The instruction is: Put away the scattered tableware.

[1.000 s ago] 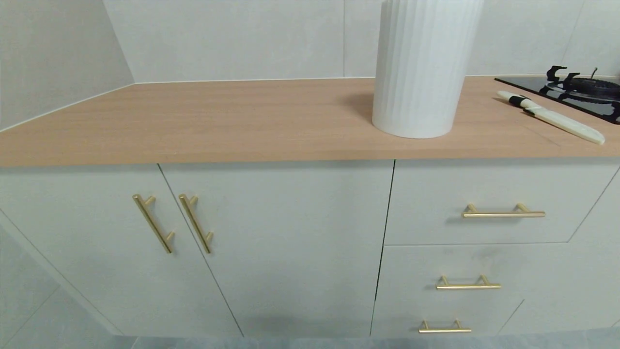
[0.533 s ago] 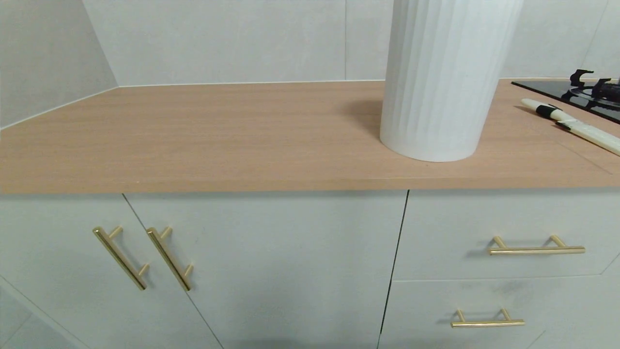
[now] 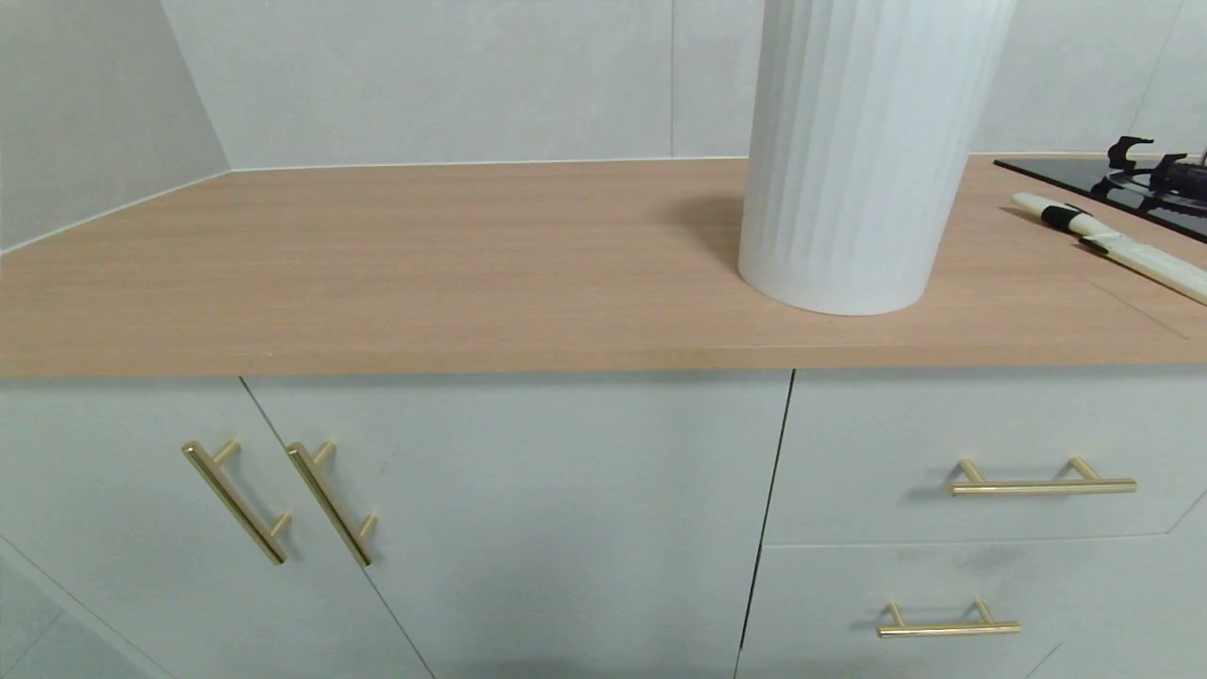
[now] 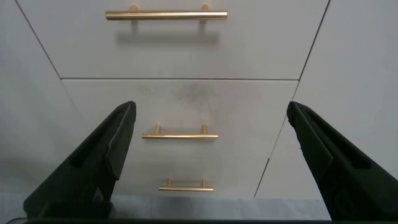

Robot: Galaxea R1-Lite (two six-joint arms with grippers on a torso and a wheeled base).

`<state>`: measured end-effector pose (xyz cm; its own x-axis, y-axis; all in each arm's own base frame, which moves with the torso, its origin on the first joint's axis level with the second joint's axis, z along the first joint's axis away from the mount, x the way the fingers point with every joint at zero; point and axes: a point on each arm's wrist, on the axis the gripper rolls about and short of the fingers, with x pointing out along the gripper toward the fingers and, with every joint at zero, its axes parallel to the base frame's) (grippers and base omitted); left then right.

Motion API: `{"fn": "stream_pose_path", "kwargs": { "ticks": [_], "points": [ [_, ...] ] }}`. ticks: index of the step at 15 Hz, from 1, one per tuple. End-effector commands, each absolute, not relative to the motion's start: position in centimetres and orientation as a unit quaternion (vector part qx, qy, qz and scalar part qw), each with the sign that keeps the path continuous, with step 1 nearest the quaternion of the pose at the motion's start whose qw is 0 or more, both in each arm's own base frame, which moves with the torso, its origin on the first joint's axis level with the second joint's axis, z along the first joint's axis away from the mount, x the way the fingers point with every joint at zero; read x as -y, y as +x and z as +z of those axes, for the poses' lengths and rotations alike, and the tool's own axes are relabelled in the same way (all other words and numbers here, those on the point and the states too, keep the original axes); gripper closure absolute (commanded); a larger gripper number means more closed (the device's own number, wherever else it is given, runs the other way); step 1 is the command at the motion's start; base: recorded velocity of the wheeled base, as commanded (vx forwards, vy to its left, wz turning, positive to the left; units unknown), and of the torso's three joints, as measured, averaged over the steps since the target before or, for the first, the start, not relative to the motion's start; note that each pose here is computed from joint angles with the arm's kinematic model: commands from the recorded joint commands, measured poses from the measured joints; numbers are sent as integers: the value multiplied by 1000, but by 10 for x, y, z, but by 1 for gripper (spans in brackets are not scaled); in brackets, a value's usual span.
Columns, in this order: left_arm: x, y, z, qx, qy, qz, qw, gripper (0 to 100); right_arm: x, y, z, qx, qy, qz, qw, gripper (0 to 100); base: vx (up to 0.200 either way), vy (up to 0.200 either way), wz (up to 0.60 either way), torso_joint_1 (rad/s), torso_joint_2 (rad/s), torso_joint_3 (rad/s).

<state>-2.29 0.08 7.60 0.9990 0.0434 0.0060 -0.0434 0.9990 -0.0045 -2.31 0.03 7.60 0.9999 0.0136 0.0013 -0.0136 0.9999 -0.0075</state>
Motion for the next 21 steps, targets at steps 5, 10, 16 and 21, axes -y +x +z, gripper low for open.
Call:
{"fn": "stream_pose_path", "kwargs": {
  "ticks": [5,10,16,21],
  "points": [
    [-1,-23,76,3,-2,22,1000,0,0,-23,76,0,-4,7,1000,0,0,-200,0,1,-1,0],
    [-1,-23,76,3,-3,22,1000,0,0,-23,76,0,-4,7,1000,0,0,-200,0,1,2,2],
    [-1,-23,76,3,-4,22,1000,0,0,-23,76,0,-4,7,1000,0,0,0,0,0,0,0],
    [-1,-23,76,3,-4,22,1000,0,0,-23,76,0,-4,7,1000,0,0,0,0,0,0,0]
  ]
}}
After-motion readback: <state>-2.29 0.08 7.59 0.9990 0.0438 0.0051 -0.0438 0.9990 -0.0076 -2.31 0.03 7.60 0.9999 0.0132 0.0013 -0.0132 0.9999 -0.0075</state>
